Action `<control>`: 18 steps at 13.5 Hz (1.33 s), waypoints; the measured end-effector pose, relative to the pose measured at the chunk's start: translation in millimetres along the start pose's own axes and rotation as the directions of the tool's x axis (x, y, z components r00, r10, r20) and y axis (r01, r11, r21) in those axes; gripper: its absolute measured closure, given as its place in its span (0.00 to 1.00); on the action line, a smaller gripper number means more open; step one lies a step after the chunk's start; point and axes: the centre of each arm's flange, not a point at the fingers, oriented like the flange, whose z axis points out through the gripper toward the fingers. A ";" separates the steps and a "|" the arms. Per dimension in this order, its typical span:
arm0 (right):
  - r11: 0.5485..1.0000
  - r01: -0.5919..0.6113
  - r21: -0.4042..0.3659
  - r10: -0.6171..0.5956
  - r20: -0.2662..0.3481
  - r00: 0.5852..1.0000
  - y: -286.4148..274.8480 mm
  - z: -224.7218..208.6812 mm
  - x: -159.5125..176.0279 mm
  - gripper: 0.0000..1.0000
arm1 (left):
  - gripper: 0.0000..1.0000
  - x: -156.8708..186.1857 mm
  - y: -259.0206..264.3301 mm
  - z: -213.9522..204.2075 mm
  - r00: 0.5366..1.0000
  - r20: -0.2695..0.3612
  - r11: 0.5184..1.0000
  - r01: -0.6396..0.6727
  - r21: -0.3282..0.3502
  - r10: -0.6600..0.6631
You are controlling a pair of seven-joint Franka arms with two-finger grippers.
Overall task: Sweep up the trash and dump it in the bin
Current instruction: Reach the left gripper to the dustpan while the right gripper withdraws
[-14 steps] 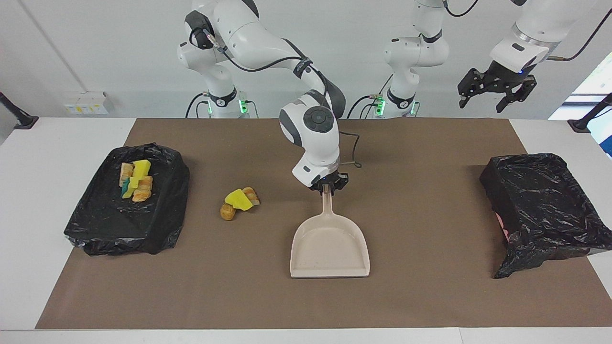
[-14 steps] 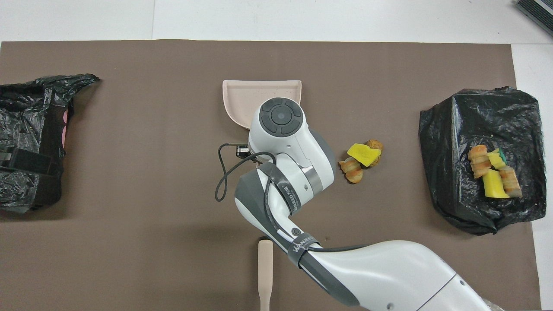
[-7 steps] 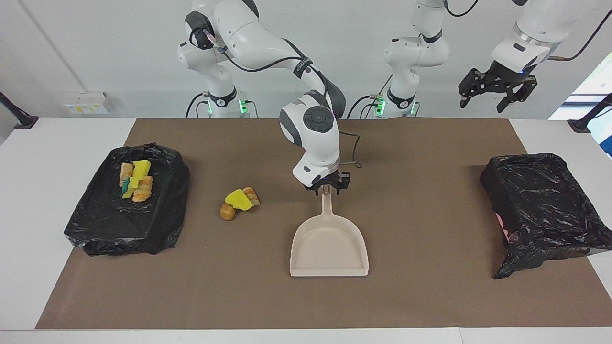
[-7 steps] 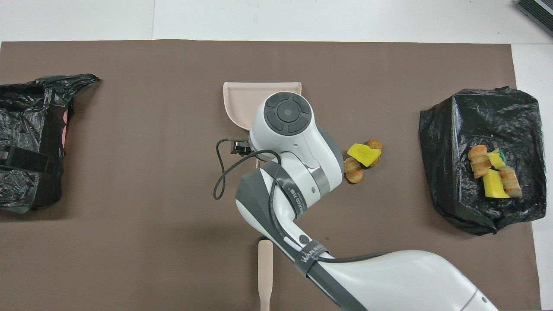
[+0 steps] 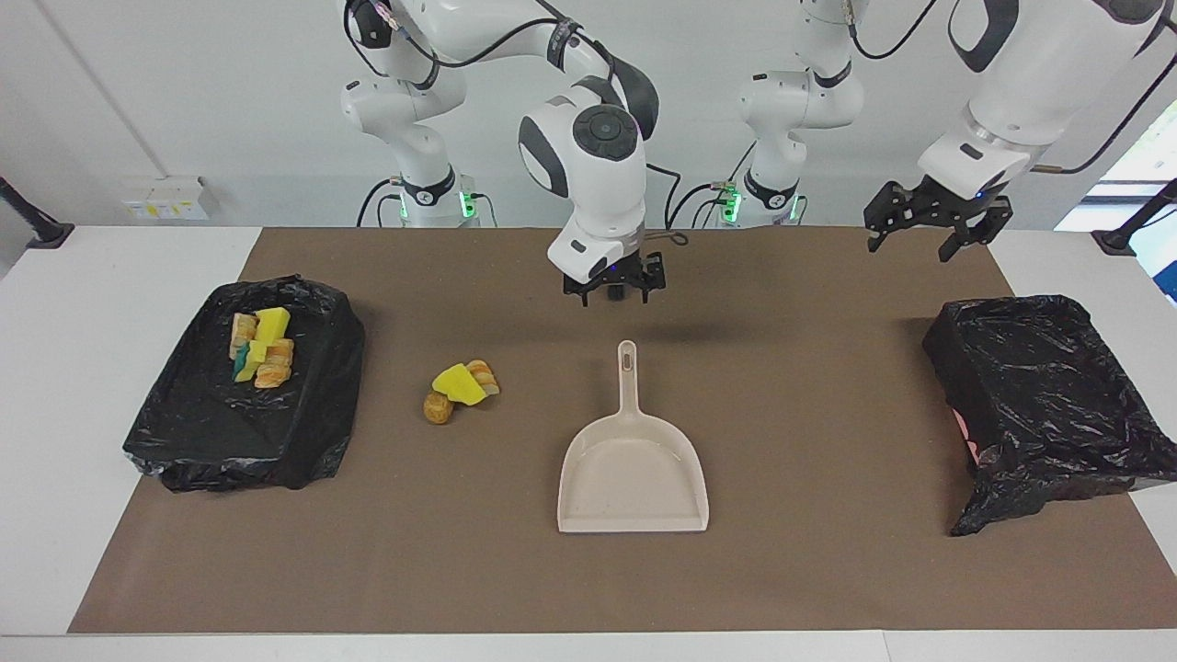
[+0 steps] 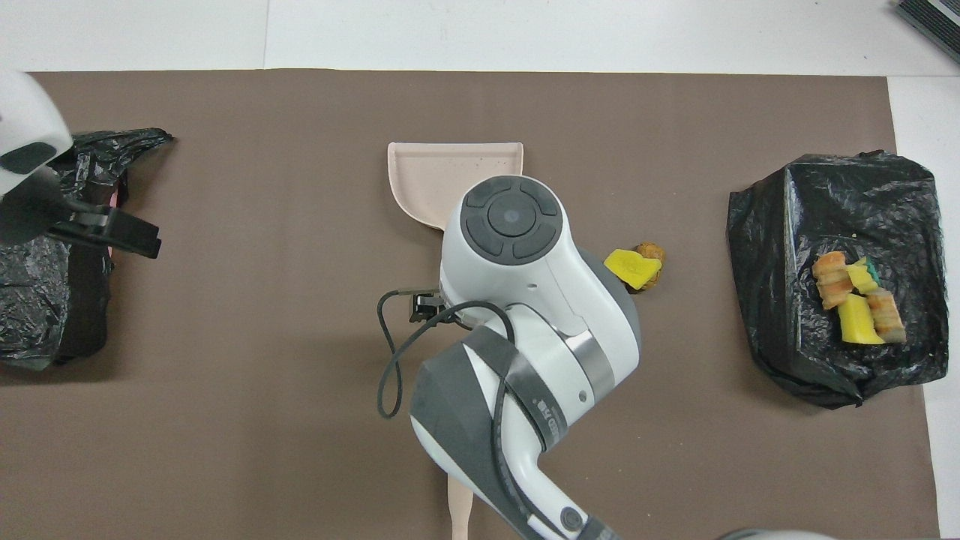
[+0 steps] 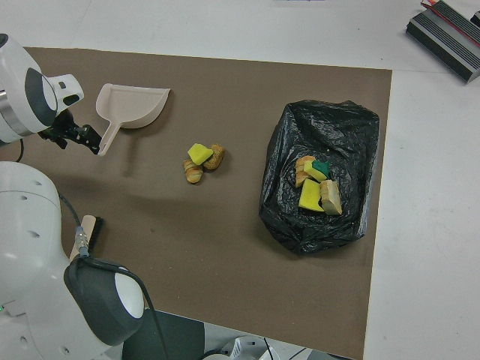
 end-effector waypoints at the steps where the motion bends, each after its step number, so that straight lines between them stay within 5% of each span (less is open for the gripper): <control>1: 1.000 0.007 0.004 -0.007 0.022 1.000 -1.8 1.2 -18.8 0.00 | 0.00 15.1 12.8 8.3 1.000 -0.011 1.000 -0.015 0.004 0.015; 8: 0.999 -0.038 0.007 0.037 0.136 0.990 1.5 66.2 -159.7 0.00 | 0.00 76.7 146.2 83.4 0.995 -0.050 0.996 0.084 0.000 -0.084; 14: 0.997 -0.066 0.037 0.061 0.115 0.991 15.4 131.0 -220.5 0.00 | 0.00 95.3 265.8 158.7 0.989 -0.091 0.993 0.118 -0.020 -0.120; 18: 0.992 -0.119 0.052 0.114 0.081 0.990 5.3 165.4 -246.9 0.00 | 0.00 96.7 293.5 197.6 0.987 -0.112 0.993 0.112 -0.032 -0.115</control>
